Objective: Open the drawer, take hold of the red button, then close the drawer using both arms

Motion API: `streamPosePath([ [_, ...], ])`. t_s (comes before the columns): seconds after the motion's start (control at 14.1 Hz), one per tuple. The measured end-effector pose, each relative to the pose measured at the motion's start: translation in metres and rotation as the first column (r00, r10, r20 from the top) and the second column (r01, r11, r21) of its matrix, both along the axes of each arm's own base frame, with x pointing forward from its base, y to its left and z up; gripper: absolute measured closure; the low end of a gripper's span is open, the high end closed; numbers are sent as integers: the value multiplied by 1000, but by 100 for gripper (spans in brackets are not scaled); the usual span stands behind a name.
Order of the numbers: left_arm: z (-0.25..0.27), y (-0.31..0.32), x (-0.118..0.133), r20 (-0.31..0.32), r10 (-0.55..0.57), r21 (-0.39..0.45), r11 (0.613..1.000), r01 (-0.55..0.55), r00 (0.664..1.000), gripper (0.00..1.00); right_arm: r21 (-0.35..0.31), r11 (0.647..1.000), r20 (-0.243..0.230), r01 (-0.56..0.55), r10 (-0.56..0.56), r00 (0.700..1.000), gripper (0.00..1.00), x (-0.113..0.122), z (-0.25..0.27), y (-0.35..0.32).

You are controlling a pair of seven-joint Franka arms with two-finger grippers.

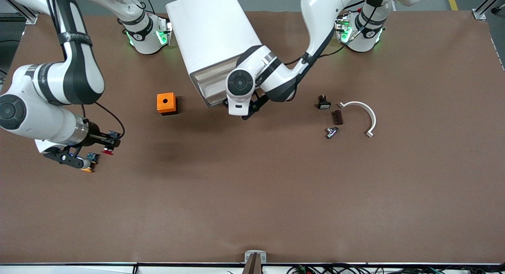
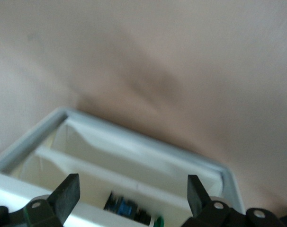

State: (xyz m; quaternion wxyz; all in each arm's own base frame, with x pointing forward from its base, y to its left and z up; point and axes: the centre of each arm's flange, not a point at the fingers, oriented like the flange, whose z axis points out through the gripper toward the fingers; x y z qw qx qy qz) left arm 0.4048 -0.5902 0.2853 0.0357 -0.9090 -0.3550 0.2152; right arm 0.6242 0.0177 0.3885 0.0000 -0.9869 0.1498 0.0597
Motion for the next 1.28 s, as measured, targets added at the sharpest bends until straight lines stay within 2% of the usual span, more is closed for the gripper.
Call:
streamPosePath([
  [0.14, -1, -13, -21, -2, 14, 28, 1000, -14, 1000, 0, 2, 999, 29, -43, 42, 999, 57, 3, -33, -31],
  [0.28, 0, -15, -25, 13, 8, 42, 999, -8, 1000, 0, -3, 997, 56, -79, 79, 995, 57, 2, -72, -56],
  [0.43, -2, -14, -25, 22, -2, 55, 998, 1, 1000, 0, -7, 996, 49, -87, 87, 995, 57, -1, -108, -67],
  [0.5, -1, -13, -23, 45, -18, 69, 997, 15, 999, 0, -9, 996, 46, -90, 90, 995, 57, -1, -122, -67],
  [0.64, 6, -4, -10, 130, -52, 108, 993, 38, 990, 0, -16, 995, 63, -94, 95, 994, 57, -4, -146, -64],
  [0.78, 26, 23, 31, 202, -57, 116, 993, 34, 978, 0, -21, 995, 75, -96, 97, 992, 57, -10, -165, -63],
  [1.14, 97, 165, 167, 304, 8, 54, 998, -26, 953, 0, -28, 995, 88, -94, 96, 991, 57, -12, -182, -64],
  [1.28, 130, 226, 196, 309, -23, 52, 999, 7, 951, 0, -30, 995, 91, -94, 96, 991, 57, -11, -188, -65],
])
